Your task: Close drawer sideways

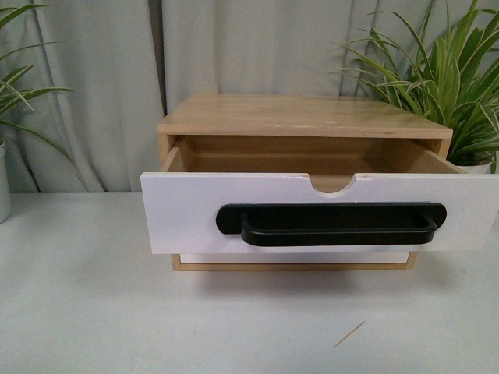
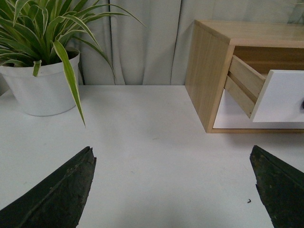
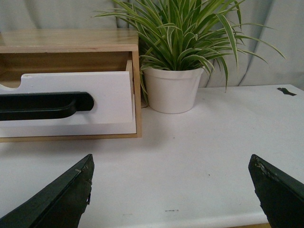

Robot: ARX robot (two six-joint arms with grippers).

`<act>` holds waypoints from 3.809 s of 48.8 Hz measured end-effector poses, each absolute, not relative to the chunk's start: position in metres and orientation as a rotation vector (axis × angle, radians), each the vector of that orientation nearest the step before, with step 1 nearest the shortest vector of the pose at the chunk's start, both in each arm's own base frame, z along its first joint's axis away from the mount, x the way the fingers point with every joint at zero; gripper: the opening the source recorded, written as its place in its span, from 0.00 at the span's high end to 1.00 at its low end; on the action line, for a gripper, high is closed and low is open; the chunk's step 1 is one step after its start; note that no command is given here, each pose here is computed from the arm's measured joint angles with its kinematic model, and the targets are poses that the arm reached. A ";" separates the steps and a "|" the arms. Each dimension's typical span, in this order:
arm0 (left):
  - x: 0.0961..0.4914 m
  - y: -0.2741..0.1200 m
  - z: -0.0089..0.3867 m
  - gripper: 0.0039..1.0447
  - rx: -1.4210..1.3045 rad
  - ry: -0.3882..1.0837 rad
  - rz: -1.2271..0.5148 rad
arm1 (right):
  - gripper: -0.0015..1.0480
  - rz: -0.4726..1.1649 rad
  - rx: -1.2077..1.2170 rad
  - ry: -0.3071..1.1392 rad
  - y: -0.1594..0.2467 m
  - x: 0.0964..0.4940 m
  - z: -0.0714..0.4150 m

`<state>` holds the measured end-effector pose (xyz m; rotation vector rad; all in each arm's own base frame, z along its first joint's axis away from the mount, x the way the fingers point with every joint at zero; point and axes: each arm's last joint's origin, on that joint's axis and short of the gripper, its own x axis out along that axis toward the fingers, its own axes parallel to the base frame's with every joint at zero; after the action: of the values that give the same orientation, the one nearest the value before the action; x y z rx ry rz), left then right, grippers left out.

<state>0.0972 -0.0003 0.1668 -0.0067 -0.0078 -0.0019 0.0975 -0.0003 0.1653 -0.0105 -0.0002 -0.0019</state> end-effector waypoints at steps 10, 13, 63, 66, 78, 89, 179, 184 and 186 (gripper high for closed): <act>0.097 0.000 0.167 0.05 -0.007 -0.008 -0.002 | 0.09 -0.002 -0.010 0.000 0.000 0.098 0.165; 0.097 0.000 0.167 0.05 -0.007 -0.008 -0.002 | 0.09 -0.002 -0.010 0.000 0.000 0.098 0.165; 0.138 -0.040 0.187 0.05 -0.367 0.195 0.574 | 0.09 0.547 -0.057 0.399 0.001 0.128 0.172; 0.152 -0.053 0.195 0.05 -0.456 0.196 0.507 | 0.09 0.549 -0.179 0.393 0.003 0.136 0.171; 0.205 -0.107 0.199 0.05 -0.553 0.297 0.275 | 0.09 0.599 -0.567 0.306 0.013 0.157 0.168; 0.237 -0.135 0.199 0.05 -0.530 0.355 0.182 | 0.09 0.602 -0.699 0.243 0.024 0.176 0.177; 0.374 -0.174 0.203 0.06 -0.488 0.428 0.050 | 0.09 0.408 -0.761 0.247 0.073 0.380 0.177; 0.375 -0.174 0.203 0.06 -0.487 0.428 0.054 | 0.09 0.407 -0.754 0.249 0.073 0.384 0.176; 0.376 -0.174 0.203 0.06 -0.487 0.427 0.056 | 0.09 0.407 -0.752 0.250 0.073 0.384 0.176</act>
<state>0.3759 -0.1738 0.2030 -0.4867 0.4270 0.0556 0.3844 0.0733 0.1757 -0.7525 0.2500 0.4068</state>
